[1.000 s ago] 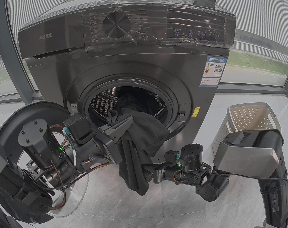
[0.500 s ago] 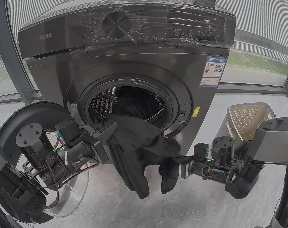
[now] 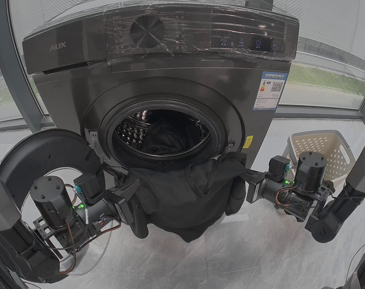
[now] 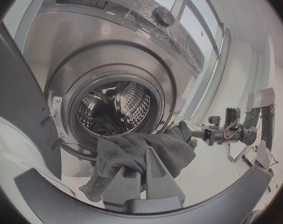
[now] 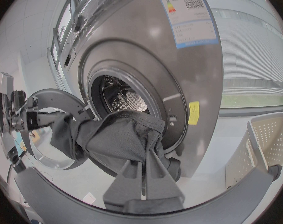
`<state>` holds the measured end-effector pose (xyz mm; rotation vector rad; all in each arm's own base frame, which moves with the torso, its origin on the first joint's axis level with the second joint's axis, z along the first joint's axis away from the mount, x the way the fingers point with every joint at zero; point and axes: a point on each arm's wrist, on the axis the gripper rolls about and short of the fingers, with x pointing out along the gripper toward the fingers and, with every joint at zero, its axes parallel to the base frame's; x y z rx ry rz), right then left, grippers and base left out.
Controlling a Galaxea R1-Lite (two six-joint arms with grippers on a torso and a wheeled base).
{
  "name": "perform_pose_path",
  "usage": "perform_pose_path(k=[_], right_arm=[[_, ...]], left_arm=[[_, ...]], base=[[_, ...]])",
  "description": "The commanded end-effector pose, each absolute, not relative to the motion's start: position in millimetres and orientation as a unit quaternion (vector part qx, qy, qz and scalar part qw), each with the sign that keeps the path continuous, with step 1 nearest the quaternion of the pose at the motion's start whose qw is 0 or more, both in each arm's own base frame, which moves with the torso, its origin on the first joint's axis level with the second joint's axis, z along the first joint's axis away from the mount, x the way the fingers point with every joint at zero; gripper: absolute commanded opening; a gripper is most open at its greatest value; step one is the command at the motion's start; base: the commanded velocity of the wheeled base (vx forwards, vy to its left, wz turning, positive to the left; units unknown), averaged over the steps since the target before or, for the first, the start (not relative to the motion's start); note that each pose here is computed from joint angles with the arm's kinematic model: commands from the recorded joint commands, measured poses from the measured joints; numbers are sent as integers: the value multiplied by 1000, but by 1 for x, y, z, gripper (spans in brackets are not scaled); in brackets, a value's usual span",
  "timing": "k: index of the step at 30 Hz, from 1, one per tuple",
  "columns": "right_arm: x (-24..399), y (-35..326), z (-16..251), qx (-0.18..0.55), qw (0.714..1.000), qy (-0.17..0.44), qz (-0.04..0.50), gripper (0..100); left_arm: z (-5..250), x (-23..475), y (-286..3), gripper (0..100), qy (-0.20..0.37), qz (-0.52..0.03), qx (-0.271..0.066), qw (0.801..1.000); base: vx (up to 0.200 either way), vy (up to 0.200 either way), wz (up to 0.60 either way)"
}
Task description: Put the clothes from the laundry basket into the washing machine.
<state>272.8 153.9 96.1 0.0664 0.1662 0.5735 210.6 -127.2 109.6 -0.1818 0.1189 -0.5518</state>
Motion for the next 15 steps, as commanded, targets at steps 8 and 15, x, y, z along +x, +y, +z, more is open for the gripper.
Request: perform_pose_path(k=[8,15], right_arm=[[279,169,125,46,956,21,288,0],[282,174,132,50,956,6,289,0]], left_arm=[[81,218,-132,0,104,-259,-77,957],[82,219,-133,0,102,-259,-79,957]], base=[[0,0,0],[0,0,0]])
